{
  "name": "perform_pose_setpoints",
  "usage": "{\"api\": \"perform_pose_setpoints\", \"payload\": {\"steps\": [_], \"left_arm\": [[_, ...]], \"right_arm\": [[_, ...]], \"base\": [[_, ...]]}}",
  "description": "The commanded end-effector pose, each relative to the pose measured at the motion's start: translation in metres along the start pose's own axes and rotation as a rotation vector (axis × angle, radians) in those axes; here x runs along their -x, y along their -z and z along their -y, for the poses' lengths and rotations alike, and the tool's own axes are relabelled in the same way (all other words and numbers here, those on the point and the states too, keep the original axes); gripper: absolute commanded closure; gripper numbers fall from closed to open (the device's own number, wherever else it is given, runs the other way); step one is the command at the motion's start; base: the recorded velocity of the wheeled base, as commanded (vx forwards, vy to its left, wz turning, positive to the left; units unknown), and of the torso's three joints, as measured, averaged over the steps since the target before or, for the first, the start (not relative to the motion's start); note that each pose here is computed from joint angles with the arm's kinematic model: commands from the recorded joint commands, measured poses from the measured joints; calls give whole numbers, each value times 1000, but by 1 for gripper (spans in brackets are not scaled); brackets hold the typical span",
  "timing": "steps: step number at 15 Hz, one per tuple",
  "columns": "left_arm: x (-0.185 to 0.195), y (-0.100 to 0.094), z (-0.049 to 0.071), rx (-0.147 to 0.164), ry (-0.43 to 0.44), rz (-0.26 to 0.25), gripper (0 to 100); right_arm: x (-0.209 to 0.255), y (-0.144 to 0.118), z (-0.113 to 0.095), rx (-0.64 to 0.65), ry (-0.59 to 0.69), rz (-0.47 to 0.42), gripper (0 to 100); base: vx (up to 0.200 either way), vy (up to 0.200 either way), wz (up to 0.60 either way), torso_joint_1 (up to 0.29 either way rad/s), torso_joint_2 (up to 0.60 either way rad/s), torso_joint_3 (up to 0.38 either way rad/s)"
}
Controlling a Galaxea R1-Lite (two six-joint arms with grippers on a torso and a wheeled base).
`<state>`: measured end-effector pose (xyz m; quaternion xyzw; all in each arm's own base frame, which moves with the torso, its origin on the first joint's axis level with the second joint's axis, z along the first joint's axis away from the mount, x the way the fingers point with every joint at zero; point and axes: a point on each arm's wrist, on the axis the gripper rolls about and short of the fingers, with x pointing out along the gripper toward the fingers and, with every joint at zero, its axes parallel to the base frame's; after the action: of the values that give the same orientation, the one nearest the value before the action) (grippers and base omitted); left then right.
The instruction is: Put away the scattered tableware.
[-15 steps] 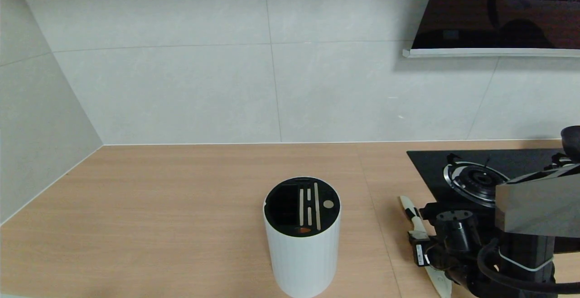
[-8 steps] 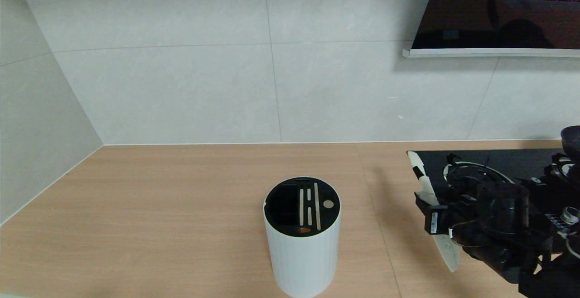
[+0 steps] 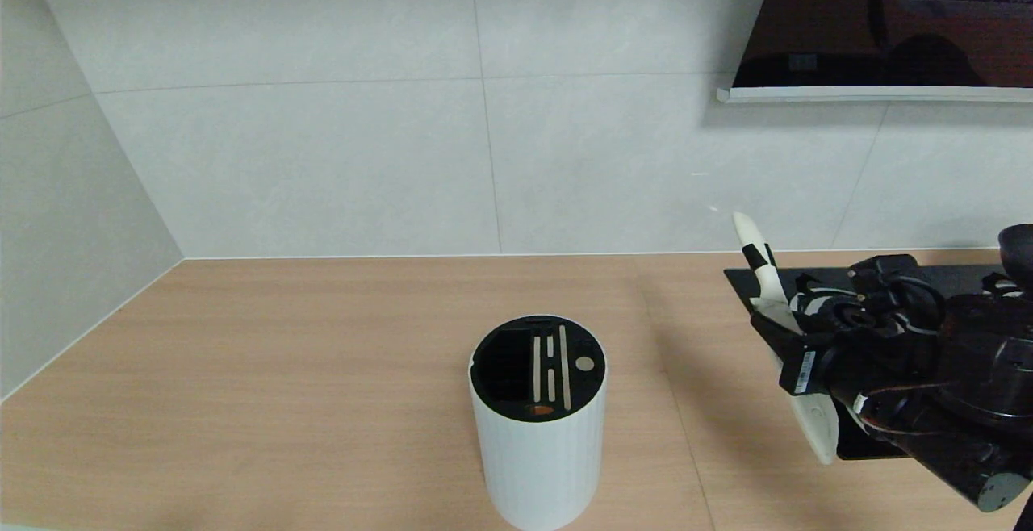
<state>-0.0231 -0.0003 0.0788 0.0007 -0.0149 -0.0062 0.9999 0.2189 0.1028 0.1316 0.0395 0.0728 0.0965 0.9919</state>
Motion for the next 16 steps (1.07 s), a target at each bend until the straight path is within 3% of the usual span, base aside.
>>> {"api": "perform_pose_setpoints", "payload": {"steps": [1,3,4,6,9,12,13,15,16], "left_arm": [[1,-7,0,8,5,41,0],[5,-22,0,15,17,68,0],[4,-31,0,14,29,50,0],[-9,-73,1,18,85,-52,0],[-62,-143,3,35,173,-149,0],[-128,-177,7,68,219,-248,0],[-142,-180,9,100,234,-263,0],[-174,-190,26,286,315,-277,0],[-182,-190,33,344,349,-286,0]], "right_arm": [[4,-7,-1,-7,-8,29,100],[4,-10,-4,-10,-19,41,100],[5,-10,-5,-8,-21,36,100],[4,-21,-9,-6,-31,31,100],[-4,-57,-17,-6,-51,25,100],[-4,-94,-33,-8,-146,12,100],[-3,-100,-38,-9,-165,15,100],[-1,-112,-58,-8,-232,30,100],[2,-115,-66,-16,-264,37,100]], "base": [[0,0,0,0,0,0],[0,0,0,0,0,0],[0,0,0,0,0,0],[0,0,0,0,0,0],[0,0,0,0,0,0],[0,0,0,0,0,0],[0,0,0,0,0,0],[0,0,0,0,0,0],[0,0,0,0,0,0]]}}
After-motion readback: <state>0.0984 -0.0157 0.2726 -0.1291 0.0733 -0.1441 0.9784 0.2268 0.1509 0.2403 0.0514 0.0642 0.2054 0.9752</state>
